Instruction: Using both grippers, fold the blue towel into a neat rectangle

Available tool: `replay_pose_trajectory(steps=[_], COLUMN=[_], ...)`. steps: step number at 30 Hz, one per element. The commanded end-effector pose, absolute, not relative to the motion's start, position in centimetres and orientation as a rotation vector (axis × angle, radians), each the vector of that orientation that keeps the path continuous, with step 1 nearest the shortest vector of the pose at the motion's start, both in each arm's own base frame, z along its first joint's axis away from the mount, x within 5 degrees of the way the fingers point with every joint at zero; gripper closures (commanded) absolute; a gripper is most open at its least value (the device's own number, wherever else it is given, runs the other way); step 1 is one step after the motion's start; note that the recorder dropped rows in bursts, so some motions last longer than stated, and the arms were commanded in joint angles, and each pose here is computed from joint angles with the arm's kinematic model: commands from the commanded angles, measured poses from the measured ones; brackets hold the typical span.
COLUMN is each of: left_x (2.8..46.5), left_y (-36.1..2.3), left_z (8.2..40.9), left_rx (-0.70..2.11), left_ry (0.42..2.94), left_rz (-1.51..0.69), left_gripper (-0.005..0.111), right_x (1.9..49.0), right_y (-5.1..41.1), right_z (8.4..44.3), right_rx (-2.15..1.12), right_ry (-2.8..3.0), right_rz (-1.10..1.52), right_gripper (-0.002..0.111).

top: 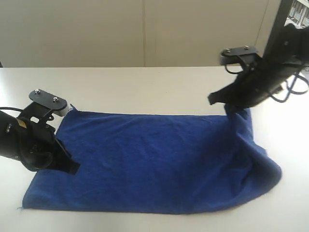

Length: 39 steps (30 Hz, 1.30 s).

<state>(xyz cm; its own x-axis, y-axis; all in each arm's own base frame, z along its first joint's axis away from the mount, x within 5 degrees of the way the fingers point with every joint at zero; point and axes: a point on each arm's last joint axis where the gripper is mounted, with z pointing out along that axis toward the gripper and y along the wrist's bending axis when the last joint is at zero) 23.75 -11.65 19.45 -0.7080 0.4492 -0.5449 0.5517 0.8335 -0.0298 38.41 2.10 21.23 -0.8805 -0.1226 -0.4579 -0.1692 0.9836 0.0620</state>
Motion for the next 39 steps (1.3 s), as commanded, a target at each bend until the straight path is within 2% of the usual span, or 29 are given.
replay_pose_trajectory(steps=[1,7,15,19,24,25,26,27,28,30,31,34,37,39], left_x=[23.0,22.3,21.2,20.4,20.3,20.3,20.3,20.3,20.3,20.3,20.3,20.2,20.0,19.7], left_y=[-11.5,-10.6,-6.1,-5.7,-5.7,-5.7,-5.7,-5.7,-5.7,-5.7,-5.7,-5.7,-5.8,-6.0], left_z=[20.6,23.0,26.9,28.1,28.0,28.0,28.0,28.0,28.0,28.0,28.0,27.9,27.8,27.6], left_rx=[0.745,0.735,0.472,0.452,0.457,0.457,0.457,0.457,0.457,0.457,0.457,0.463,0.464,0.447], left_ry=[2.439,2.35,2.28,2.23,2.243,2.243,2.243,2.243,2.243,2.243,2.243,2.257,2.285,2.315], left_rz=[-0.26,-0.236,-0.192,-0.188,-0.191,-0.191,-0.191,-0.191,-0.191,-0.192,-0.192,-0.195,-0.215,-0.259], left_gripper=[0.107,0.107,0.107,0.107,0.107,0.107,0.107,0.107,0.107,0.107,0.107,0.107,0.107,0.107], right_x=[39.4,40.6,40.3,40.3,41.3,41.3,41.2,41.2,41.1,41.0,41.1,41.3,42.0,43.2], right_y=[9.2,19.1,29.0,32.9,34.4,34.4,34.4,34.4,34.3,33.7,33.2,30.8,27.3,23.5], right_z=[23.2,23.2,22.1,22.3,20.7,20.7,20.8,21.2,21.5,22.7,23.3,25.2,25.5,24.4], right_rx=[-0.37,-0.539,-0.676,-0.717,-0.746,-0.78,-0.799,-0.802,-0.825,-0.883,-0.898,-0.985,-1.048,-1.039], right_ry=[2.562,2.498,2.425,2.363,2.336,2.322,2.317,2.308,2.296,2.27,2.261,2.271,2.366,2.485], right_rz=[0.23,0.356,0.539,0.623,0.623,0.61,0.604,0.604,0.598,0.543,0.513,0.324,0.072,-0.11], right_gripper=[0.108,0.108,0.108,0.108,0.106,0.102,0.092,0.081,0.063,0.044,0.045,0.057,0.076,0.093])
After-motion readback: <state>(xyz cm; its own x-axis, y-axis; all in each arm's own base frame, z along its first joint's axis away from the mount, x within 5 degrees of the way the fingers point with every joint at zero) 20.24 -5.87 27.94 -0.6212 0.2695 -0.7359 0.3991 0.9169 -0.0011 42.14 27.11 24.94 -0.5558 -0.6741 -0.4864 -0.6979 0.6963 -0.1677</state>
